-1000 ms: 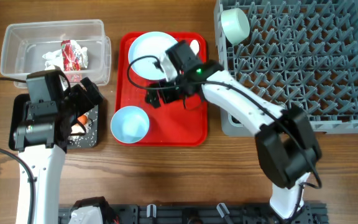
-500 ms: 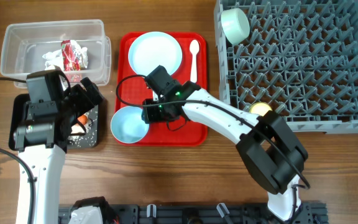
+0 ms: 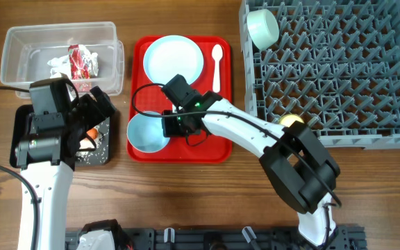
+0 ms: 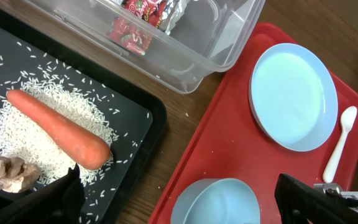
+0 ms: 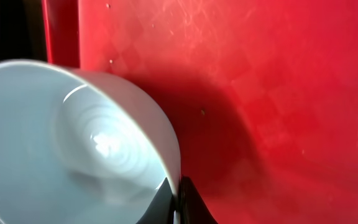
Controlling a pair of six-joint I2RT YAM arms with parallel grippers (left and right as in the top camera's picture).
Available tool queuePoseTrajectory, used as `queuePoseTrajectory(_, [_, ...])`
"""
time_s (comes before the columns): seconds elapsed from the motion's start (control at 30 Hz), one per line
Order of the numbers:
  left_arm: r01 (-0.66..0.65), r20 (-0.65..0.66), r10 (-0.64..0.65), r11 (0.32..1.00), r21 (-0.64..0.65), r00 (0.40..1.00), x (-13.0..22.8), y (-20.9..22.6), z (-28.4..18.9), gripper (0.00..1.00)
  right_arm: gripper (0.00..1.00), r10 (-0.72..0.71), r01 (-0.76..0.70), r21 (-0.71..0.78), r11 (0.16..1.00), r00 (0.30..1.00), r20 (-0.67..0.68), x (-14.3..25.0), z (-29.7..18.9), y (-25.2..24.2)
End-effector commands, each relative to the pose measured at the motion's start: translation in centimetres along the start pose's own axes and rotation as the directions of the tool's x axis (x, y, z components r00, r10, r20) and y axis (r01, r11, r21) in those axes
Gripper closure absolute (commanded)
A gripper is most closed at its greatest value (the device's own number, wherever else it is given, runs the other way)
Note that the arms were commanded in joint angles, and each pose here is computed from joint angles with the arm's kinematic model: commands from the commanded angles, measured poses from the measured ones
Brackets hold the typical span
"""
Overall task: Sort waste into correct bins and load items into the dishwasher rack
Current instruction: 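Carry the light-blue bowl into the dish rack and release it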
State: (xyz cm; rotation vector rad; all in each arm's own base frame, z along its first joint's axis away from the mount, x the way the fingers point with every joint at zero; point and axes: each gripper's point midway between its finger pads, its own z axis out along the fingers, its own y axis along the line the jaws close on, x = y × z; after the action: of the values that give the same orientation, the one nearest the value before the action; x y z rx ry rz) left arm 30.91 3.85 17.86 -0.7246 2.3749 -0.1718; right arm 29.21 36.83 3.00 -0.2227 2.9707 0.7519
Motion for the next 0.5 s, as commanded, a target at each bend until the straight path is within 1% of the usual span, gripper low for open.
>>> queuePoseTrajectory(0.0, [0.007,0.019,-0.007,1.000,-0.002,1.000,-0.7,0.0,-0.3,0.00,0.96,-0.058,0.058,0.003,0.998,0.998,0.019,-1.8,-2.1,-0.5])
queuePoseTrajectory(0.07, [0.007,0.019,-0.007,1.000,-0.002,1.000,-0.7,0.0,-0.3,0.00,0.96,-0.036,0.026,0.105,0.994,0.994,0.099,-3.5,-5.2,-2.5])
queuePoseTrajectory(0.13, [0.007,0.019,-0.007,1.000,-0.002,1.000,-0.7,0.0,-0.3,0.00,0.96,-0.041,-0.006,0.213,0.977,0.975,0.217,-5.7,-9.4,-4.9])
queuePoseTrajectory(0.2, [0.007,0.019,-0.007,1.000,-0.002,1.000,-0.7,0.0,-0.3,0.00,0.96,-0.047,-0.096,0.346,0.933,0.923,0.383,-8.0,-15.1,-7.9])
queuePoseTrajectory(0.23, [0.007,0.019,-0.007,1.000,-0.002,1.000,-0.7,0.0,-0.3,0.00,0.96,-0.070,-0.175,0.430,0.886,0.866,0.496,-9.1,-19.2,-9.8])
queuePoseTrajectory(0.27, [0.007,0.019,-0.007,1.000,-0.002,1.000,-0.7,0.0,-0.3,0.00,0.96,-0.094,-0.242,0.480,0.843,0.813,0.575,-9.8,-22.5,-11.1])
queuePoseTrajectory(0.33, [0.007,0.019,-0.007,1.000,-0.002,1.000,-0.7,0.0,-0.3,0.00,0.96,-0.168,-0.426,0.543,0.724,0.654,0.737,-10.4,-30.5,-13.7])
queuePoseTrajectory(0.37, [0.007,0.019,-0.007,1.000,-0.002,1.000,-0.7,0.0,-0.3,0.00,0.96,-0.219,-0.515,0.558,0.651,0.577,0.787,-10.2,-34.0,-14.6])
queuePoseTrajectory(0.4, [0.007,0.019,-0.007,1.000,-0.002,1.000,-0.7,0.0,-0.3,0.00,0.96,-0.262,-0.581,0.563,0.587,0.522,0.812,-9.8,-36.4,-15.2])
queuePoseTrajectory(0.43, [0.007,0.019,-0.007,1.000,-0.002,1.000,-0.7,0.0,-0.3,0.00,0.96,-0.315,-0.648,0.567,0.508,0.474,0.823,-9.3,-38.6,-15.9])
queuePoseTrajectory(0.47, [0.007,0.019,-0.007,1.000,-0.002,1.000,-0.7,0.0,-0.3,0.00,0.96,-0.379,-0.695,0.587,0.414,0.455,0.806,-8.8,-40.5,-16.4])
